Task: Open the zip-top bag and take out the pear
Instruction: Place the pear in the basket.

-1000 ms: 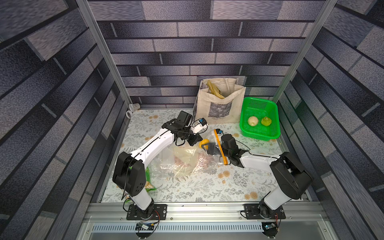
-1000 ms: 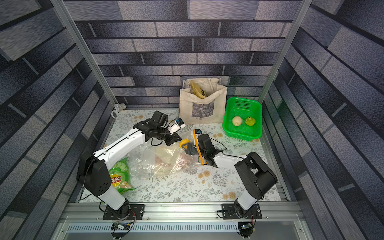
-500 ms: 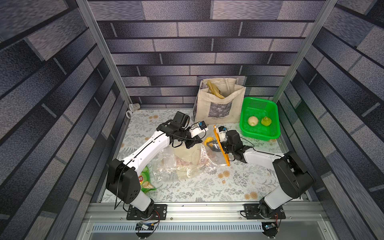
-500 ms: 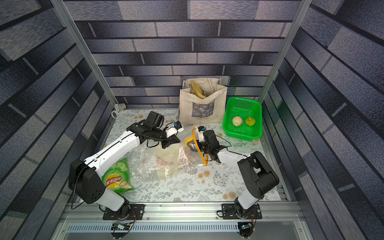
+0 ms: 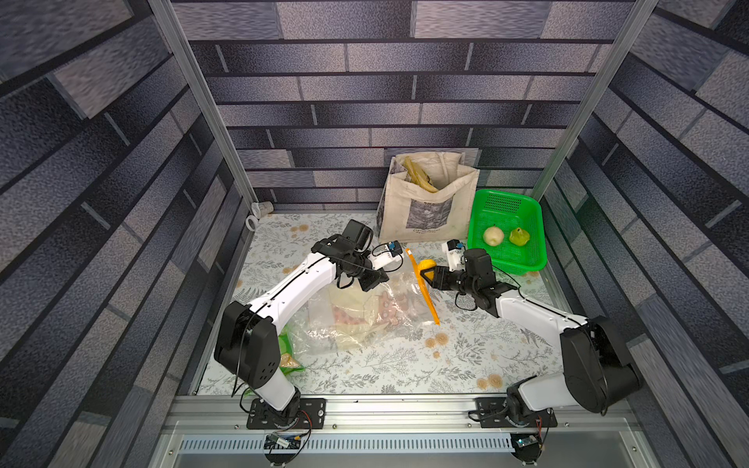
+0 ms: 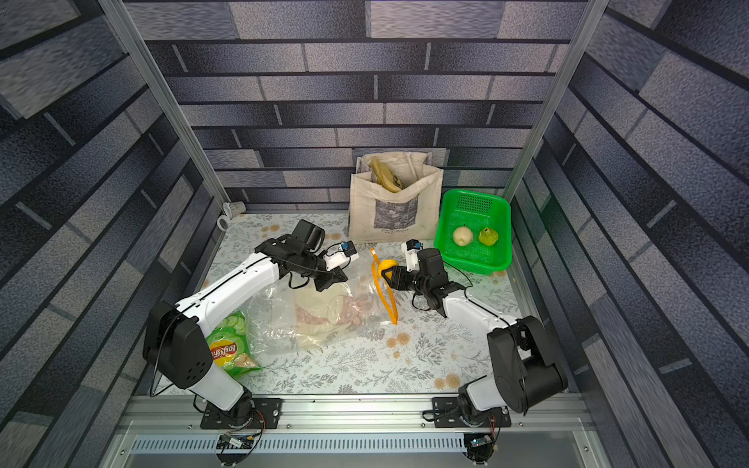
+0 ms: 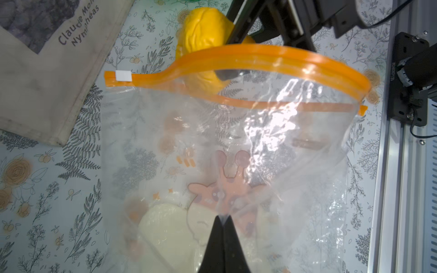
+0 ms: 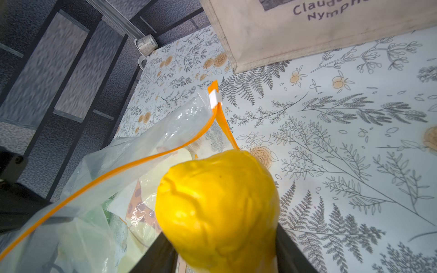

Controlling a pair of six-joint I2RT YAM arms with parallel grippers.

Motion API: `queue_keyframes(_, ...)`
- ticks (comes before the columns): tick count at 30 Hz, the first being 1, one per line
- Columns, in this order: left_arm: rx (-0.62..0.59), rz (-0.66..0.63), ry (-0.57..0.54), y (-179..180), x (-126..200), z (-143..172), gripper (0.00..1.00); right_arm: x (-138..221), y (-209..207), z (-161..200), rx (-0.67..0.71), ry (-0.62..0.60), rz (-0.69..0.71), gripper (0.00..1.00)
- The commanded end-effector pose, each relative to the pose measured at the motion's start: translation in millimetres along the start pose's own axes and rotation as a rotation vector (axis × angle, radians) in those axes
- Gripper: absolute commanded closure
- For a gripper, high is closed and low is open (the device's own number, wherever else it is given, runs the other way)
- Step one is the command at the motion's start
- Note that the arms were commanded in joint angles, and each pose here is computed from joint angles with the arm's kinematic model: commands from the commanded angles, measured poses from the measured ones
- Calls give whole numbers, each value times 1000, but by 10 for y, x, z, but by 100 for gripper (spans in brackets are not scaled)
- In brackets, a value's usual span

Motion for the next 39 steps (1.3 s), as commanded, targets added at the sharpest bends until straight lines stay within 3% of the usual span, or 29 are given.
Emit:
queue_keyframes(1, 136, -99, 7, 273, 114, 34, 100, 209, -141, -17, -50, -36, 38, 43)
queue_keyframes(11, 121, -135, 27, 246, 123, 15, 100, 809, -427, -565, -96, -330, 322, 40)
queue_keyframes(20, 68, -128, 48, 120, 77, -69, 100, 783, -764, -1324, -184, -521, 523, 42)
queue_keyframes(31, 46, -124, 48, 44, 83, -139, 100, 622, -1289, -1689, -371, -482, 760, 42)
queue_keyframes(39, 40, -130, 39, 24, 123, -166, 100, 532, -1625, -1858, -398, -363, 929, 42)
Point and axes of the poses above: each gripper's point midway between its finger pads, its own x axis back along the fingers, its own y axis along the line the jaws close on, z = x × y, the point moved 9 cm from there along x, back along the fingers, and after that the axes turned 10 degrees about -x, right-handed, at the moved point
